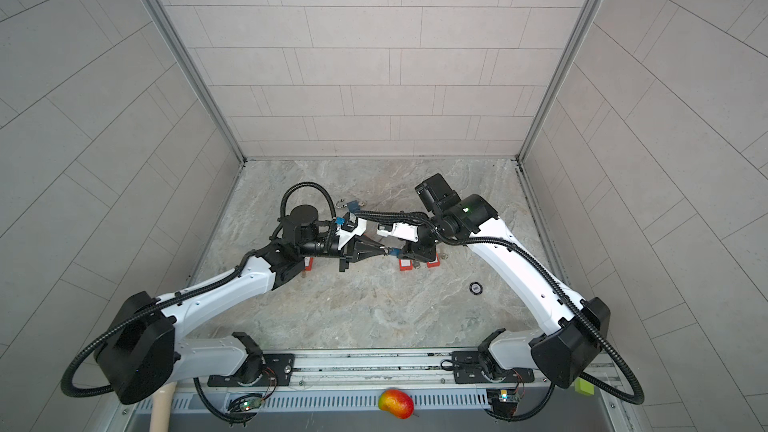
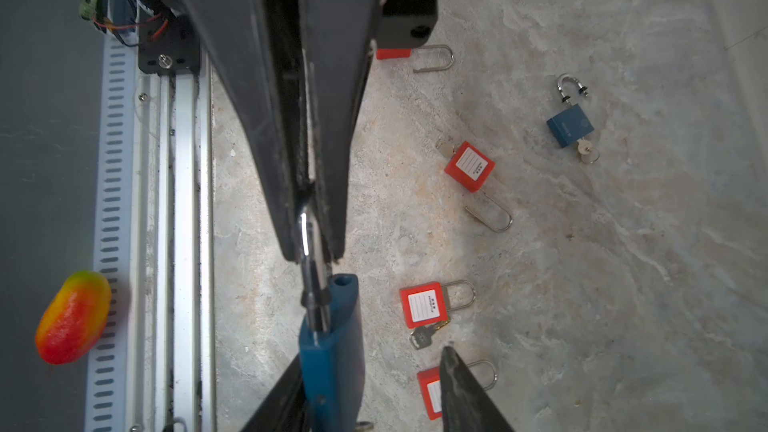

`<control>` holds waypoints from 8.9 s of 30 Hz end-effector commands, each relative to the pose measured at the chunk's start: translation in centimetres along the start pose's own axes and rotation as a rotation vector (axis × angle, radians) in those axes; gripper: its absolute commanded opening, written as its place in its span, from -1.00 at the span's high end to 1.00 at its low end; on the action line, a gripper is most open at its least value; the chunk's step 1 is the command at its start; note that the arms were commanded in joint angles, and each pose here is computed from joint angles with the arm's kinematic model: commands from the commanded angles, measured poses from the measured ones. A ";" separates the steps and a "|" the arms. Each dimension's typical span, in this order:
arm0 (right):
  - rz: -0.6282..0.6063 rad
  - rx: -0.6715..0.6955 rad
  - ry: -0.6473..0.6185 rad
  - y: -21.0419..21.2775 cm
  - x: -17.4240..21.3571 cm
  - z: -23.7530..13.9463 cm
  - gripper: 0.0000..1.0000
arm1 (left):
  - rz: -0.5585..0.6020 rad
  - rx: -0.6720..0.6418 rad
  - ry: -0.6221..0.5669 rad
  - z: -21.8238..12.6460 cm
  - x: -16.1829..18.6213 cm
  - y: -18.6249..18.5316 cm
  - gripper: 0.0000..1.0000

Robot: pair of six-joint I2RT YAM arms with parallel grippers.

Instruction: Lock with the key

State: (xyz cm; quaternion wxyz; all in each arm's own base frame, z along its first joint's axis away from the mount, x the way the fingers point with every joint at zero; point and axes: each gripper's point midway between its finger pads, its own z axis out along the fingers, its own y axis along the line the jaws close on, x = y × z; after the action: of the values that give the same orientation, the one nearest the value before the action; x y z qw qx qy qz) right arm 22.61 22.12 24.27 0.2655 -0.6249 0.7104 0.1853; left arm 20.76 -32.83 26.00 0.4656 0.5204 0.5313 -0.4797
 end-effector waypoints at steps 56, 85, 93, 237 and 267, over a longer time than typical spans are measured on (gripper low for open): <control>-0.158 -0.085 -0.334 1.3 -7.9 -3.4 1.00 | 0.066 0.062 0.018 4.3 0.9 -3.1 1.00; -0.114 0.021 -0.175 -0.8 -4.8 -2.6 0.43 | 0.068 -0.039 -0.068 2.8 -1.2 -0.4 1.00; 0.023 0.134 -0.106 1.2 0.5 -4.6 0.15 | 0.111 -0.043 -0.049 1.0 -3.0 0.1 1.00; 1.057 0.135 0.573 -3.5 11.3 16.6 1.00 | -0.483 -0.723 0.435 -11.4 10.0 9.5 0.13; 1.150 0.153 0.590 -3.7 10.2 18.5 0.90 | -0.475 -0.740 0.432 -11.8 9.7 9.3 0.12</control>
State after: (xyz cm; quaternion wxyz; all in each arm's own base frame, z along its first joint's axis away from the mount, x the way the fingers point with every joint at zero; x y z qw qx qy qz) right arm 27.67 25.54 3.55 -0.0473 -0.1597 0.9817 0.0920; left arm 29.84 -20.28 16.65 0.3635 0.2769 0.8584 -0.2332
